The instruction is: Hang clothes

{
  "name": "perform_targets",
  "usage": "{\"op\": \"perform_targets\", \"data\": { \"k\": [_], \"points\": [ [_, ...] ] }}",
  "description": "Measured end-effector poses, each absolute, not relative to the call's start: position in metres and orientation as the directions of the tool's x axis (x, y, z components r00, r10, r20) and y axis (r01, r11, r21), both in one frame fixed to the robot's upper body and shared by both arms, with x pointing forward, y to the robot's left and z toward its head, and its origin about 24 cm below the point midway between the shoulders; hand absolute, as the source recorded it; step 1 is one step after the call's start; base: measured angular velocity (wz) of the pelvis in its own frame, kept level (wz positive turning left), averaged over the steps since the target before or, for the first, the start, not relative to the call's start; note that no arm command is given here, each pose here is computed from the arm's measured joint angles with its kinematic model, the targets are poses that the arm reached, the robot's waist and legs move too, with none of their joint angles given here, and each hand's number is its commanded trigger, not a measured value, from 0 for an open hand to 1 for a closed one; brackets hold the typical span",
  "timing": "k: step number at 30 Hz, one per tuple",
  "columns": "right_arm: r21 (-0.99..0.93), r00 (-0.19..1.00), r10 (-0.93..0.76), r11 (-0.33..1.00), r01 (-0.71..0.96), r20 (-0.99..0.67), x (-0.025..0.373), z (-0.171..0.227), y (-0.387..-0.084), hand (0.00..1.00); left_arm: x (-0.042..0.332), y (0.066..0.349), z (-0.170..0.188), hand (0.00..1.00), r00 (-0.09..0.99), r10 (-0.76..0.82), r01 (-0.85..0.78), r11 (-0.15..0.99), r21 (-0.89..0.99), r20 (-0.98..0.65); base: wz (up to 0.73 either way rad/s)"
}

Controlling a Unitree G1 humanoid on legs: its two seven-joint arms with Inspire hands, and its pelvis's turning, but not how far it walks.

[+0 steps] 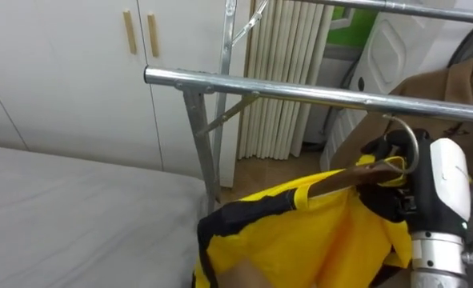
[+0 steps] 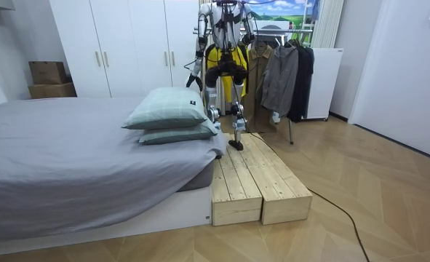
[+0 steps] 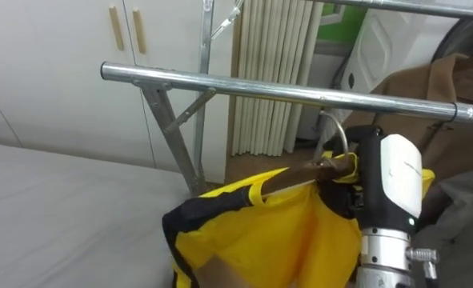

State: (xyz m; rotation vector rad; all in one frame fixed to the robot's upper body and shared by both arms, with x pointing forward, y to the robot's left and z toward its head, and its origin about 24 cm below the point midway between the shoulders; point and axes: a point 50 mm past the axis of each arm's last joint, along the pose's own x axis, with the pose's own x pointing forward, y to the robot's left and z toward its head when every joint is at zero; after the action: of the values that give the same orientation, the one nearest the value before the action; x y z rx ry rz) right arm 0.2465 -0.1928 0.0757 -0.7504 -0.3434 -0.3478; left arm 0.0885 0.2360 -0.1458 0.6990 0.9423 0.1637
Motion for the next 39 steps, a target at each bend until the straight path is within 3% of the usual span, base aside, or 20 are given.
{"op": "perform_targets", "data": {
  "k": [12,39],
  "points": [
    [-0.476,0.925,-0.157,0.820,0.318,0.347,0.255,0.081,-0.193,1.00,0.090,0.236,-0.146,0.00,0.594,0.401,0.176,0.781,0.599,-0.698,0.00],
    [-0.324,0.988,-0.110,0.936,0.141,0.112,0.280,0.060,-0.201,1.00,0.098,0.237,-0.145,0.00,0.597,0.391,0.189,0.780,0.596,-0.701,0.04]
  ]
}}
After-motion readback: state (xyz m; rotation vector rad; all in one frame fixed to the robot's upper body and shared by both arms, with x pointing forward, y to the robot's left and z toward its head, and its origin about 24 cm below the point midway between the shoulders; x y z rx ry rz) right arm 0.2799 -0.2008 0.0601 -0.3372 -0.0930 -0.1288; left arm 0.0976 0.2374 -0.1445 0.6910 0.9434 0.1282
